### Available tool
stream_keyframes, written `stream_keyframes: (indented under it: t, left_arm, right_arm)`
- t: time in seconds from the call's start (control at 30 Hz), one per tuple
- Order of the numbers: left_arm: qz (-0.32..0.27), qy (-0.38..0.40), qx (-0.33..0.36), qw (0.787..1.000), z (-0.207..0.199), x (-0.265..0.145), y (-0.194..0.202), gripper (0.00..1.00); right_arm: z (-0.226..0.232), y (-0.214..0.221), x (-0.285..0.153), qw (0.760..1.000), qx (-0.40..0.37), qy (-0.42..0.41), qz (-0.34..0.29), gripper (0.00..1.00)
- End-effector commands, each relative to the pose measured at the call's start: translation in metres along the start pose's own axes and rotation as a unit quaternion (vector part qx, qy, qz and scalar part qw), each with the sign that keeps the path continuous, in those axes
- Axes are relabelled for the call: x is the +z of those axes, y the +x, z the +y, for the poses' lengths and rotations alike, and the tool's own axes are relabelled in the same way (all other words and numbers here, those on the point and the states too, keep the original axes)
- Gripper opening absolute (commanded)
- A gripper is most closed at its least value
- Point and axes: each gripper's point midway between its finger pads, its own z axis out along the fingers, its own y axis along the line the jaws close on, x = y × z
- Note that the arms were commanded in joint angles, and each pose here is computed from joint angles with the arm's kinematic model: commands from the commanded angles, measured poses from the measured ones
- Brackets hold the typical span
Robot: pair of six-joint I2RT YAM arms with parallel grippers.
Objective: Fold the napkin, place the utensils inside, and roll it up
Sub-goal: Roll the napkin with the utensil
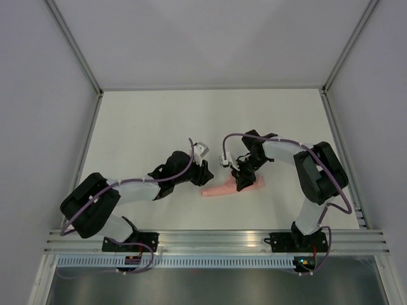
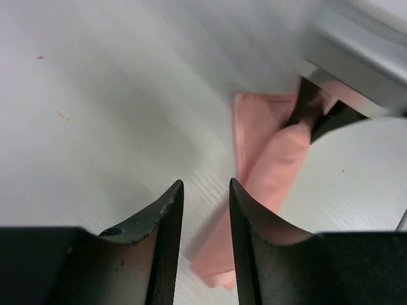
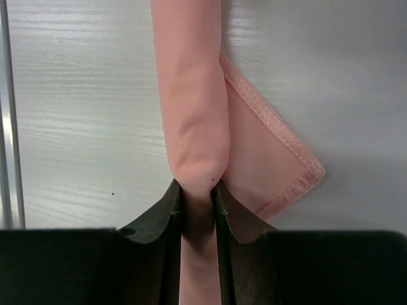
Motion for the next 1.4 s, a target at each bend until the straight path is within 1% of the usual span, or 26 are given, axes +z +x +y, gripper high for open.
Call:
stream_keyframes:
  t: [0.0, 0.03, 0.07, 0.1, 0.13, 0.17, 0.2, 0.27, 0.3, 0.33, 0.37, 0.4, 0.43, 0.47, 0.6, 0.77, 0.93, 1.0, 1.03, 1.1, 1.13, 1.2, 1.23, 1.3, 1.33, 1.37]
  left_arm:
    - [-0.118, -0.042, 0.089, 0.988, -0.019, -0.007, -0.039, 0.4]
    - [-0.129, -0.08, 0.121, 0.981, -0.013, -0.009, -0.041, 0.41]
    - [-0.133, -0.083, 0.143, 0.977, -0.019, -0.009, -0.04, 0.42]
    - [-0.131, -0.072, 0.17, 0.974, -0.038, -0.007, -0.032, 0.43]
    - [-0.135, -0.101, 0.21, 0.963, -0.034, -0.008, -0.033, 0.43]
    - [-0.135, -0.106, 0.232, 0.957, -0.039, -0.006, -0.029, 0.45]
    - [-0.137, -0.097, 0.256, 0.952, -0.056, -0.004, -0.025, 0.45]
    - [-0.129, -0.111, 0.307, 0.936, -0.059, 0.002, -0.018, 0.47]
    - [-0.131, -0.102, 0.327, 0.93, -0.073, 0.005, -0.017, 0.48]
    - [-0.124, -0.111, 0.36, 0.918, -0.074, 0.009, -0.014, 0.48]
    - [-0.109, -0.106, 0.385, 0.91, -0.081, 0.016, -0.002, 0.49]
    - [-0.11, -0.107, 0.401, 0.903, -0.087, 0.023, -0.004, 0.49]
    - [-0.106, -0.113, 0.43, 0.89, -0.088, 0.025, -0.002, 0.49]
    - [-0.098, -0.112, 0.448, 0.882, -0.09, 0.033, 0.007, 0.5]
    - [-0.097, -0.105, 0.499, 0.855, -0.103, 0.048, 0.016, 0.55]
    - [-0.081, -0.101, 0.519, 0.845, -0.101, 0.059, 0.028, 0.57]
    - [-0.045, -0.09, 0.535, 0.839, -0.094, 0.066, 0.049, 0.57]
    - [-0.031, -0.084, 0.535, 0.84, -0.093, 0.068, 0.056, 0.54]
    - [-0.008, -0.078, 0.539, 0.838, -0.089, 0.068, 0.066, 0.49]
    - [0.008, -0.068, 0.53, 0.845, -0.09, 0.069, 0.075, 0.42]
    - [0.023, -0.06, 0.53, 0.846, -0.089, 0.068, 0.082, 0.34]
    - [0.037, -0.052, 0.521, 0.851, -0.089, 0.068, 0.089, 0.27]
    - [0.057, -0.05, 0.521, 0.85, -0.085, 0.067, 0.097, 0.21]
    - [0.066, -0.046, 0.509, 0.857, -0.087, 0.067, 0.099, 0.14]
    - [0.076, -0.041, 0.506, 0.859, -0.087, 0.067, 0.103, 0.08]
    - [0.082, -0.038, 0.502, 0.86, -0.087, 0.066, 0.104, 0.05]
  right_arm:
    - [0.023, 0.049, 0.013, 0.993, 0.05, -0.082, 0.07, 0.04]
    - [0.022, 0.052, 0.016, 0.991, 0.057, -0.092, 0.073, 0.04]
    - [0.014, 0.05, 0.014, 0.992, 0.059, -0.088, 0.07, 0.04]
    - [0.014, 0.05, 0.014, 0.991, 0.063, -0.093, 0.07, 0.05]
    - [0.013, 0.052, 0.016, 0.99, 0.07, -0.101, 0.072, 0.05]
    - [0.007, 0.051, 0.015, 0.99, 0.071, -0.098, 0.07, 0.05]
    - [0.007, 0.051, 0.016, 0.989, 0.076, -0.102, 0.07, 0.05]
    - [0.002, 0.053, 0.018, 0.988, 0.083, -0.105, 0.07, 0.05]
    - [0.002, 0.053, 0.018, 0.988, 0.085, -0.107, 0.071, 0.05]
    - [0.001, 0.055, 0.02, 0.987, 0.089, -0.109, 0.072, 0.05]
    - [0.001, 0.054, 0.02, 0.987, 0.092, -0.111, 0.072, 0.05]
    - [0.0, 0.054, 0.02, 0.987, 0.094, -0.112, 0.072, 0.05]
    - [-0.002, 0.053, 0.019, 0.987, 0.095, -0.112, 0.071, 0.05]
    - [-0.003, 0.053, 0.02, 0.987, 0.096, -0.112, 0.072, 0.06]
    - [-0.004, 0.055, 0.02, 0.985, 0.105, -0.114, 0.077, 0.06]
    - [-0.005, 0.056, 0.02, 0.984, 0.108, -0.115, 0.079, 0.06]
    - [-0.007, 0.056, 0.019, 0.984, 0.11, -0.115, 0.078, 0.06]
    - [-0.007, 0.055, 0.02, 0.984, 0.11, -0.117, 0.079, 0.06]
    - [-0.007, 0.056, 0.02, 0.984, 0.112, -0.117, 0.079, 0.06]
    - [-0.006, 0.056, 0.02, 0.984, 0.111, -0.118, 0.078, 0.06]
    - [-0.006, 0.055, 0.02, 0.984, 0.111, -0.118, 0.077, 0.06]
    - [-0.006, 0.056, 0.02, 0.984, 0.112, -0.119, 0.077, 0.06]
    - [-0.007, 0.056, 0.02, 0.984, 0.112, -0.118, 0.078, 0.06]
    - [-0.006, 0.056, 0.019, 0.983, 0.112, -0.119, 0.078, 0.06]
    - [-0.006, 0.055, 0.02, 0.983, 0.112, -0.119, 0.078, 0.06]
    - [-0.007, 0.055, 0.019, 0.984, 0.111, -0.117, 0.077, 0.08]
